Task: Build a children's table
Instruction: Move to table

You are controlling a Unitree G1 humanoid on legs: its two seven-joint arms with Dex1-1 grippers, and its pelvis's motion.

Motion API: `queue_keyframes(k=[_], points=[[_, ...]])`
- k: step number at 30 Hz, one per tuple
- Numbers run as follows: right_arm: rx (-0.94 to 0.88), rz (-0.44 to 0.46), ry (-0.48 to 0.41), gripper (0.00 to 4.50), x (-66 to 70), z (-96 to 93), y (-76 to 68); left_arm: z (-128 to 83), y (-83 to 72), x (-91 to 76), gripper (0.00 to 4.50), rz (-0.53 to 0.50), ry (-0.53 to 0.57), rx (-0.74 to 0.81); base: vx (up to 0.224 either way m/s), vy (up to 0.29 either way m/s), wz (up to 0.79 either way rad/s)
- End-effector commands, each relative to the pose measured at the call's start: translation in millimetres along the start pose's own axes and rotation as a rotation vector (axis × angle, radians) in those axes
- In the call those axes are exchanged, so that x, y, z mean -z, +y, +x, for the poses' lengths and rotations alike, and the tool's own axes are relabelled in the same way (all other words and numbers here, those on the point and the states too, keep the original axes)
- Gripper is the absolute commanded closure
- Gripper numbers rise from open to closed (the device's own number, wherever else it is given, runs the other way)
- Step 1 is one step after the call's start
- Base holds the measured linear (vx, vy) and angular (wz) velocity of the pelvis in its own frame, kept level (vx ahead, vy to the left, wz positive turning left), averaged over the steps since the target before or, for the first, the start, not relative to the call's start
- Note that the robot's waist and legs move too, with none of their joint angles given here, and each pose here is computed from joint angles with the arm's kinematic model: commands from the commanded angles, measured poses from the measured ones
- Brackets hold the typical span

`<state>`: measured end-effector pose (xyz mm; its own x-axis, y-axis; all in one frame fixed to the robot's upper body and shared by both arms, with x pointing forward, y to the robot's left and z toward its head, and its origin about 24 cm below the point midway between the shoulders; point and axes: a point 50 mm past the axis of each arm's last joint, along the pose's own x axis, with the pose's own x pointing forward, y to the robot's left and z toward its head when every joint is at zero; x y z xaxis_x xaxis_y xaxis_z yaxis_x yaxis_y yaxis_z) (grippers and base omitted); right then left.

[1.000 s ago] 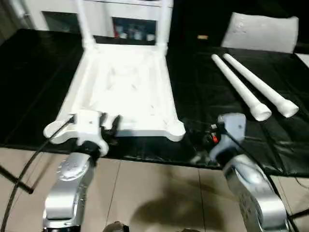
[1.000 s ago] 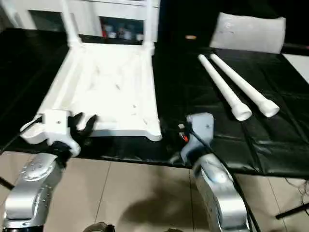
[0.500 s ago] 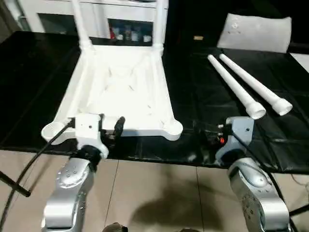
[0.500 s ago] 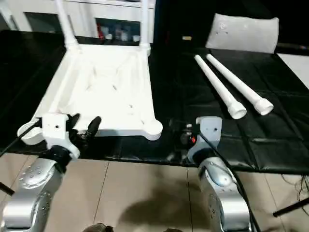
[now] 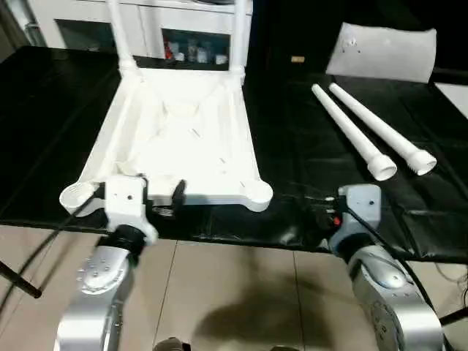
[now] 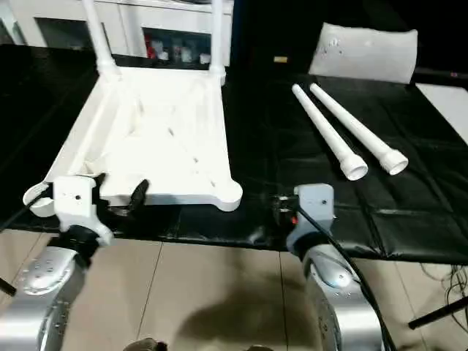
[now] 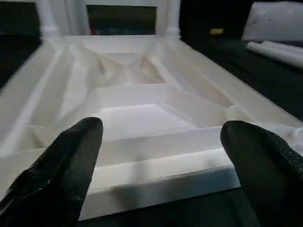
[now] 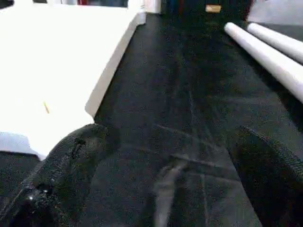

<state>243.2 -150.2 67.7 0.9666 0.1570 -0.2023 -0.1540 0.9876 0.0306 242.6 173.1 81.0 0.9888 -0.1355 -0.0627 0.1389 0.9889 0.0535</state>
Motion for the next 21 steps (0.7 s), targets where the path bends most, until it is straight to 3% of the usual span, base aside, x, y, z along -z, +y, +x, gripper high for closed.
queue_keyframes(k=[1,6,8,10,14,18,21], points=[[0.019,0.005,0.006,0.00,-3.2,0.9,-3.9,3,-2.5,-1.5,0.10,0.001,-0.005,-0.002,0.000,0.000,0.00],[0.005,-0.001,0.006,0.00,-2.8,-4.5,-5.1,2,-0.1,0.2,0.10,-0.031,0.029,-0.052,0.002,-0.080,0.04],[0.015,0.066,-0.020,0.00,-5.3,-5.3,-6.1,2,0.7,-1.2,0.10,-0.026,0.027,-0.054,0.000,-0.185,0.04],[0.032,0.029,-0.006,0.00,-4.0,-4.2,-7.8,1,0.2,-2.9,0.10,-0.017,0.009,-0.044,-0.035,-0.158,-0.15],[0.022,0.037,-0.063,0.00,-13.3,-1.6,-6.4,1,-3.9,-6.3,0.10,0.001,-0.011,-0.004,-0.040,-0.077,-0.10],[0.050,0.045,0.030,0.00,-4.8,-0.5,-10.7,2,-3.4,-7.1,0.10,-0.010,-0.003,-0.007,0.000,0.000,0.00],[-0.008,0.028,0.017,0.00,-6.4,-2.8,-3.6,0,-3.8,-7.9,0.10,-0.013,0.006,0.000,-0.007,0.024,0.00]])
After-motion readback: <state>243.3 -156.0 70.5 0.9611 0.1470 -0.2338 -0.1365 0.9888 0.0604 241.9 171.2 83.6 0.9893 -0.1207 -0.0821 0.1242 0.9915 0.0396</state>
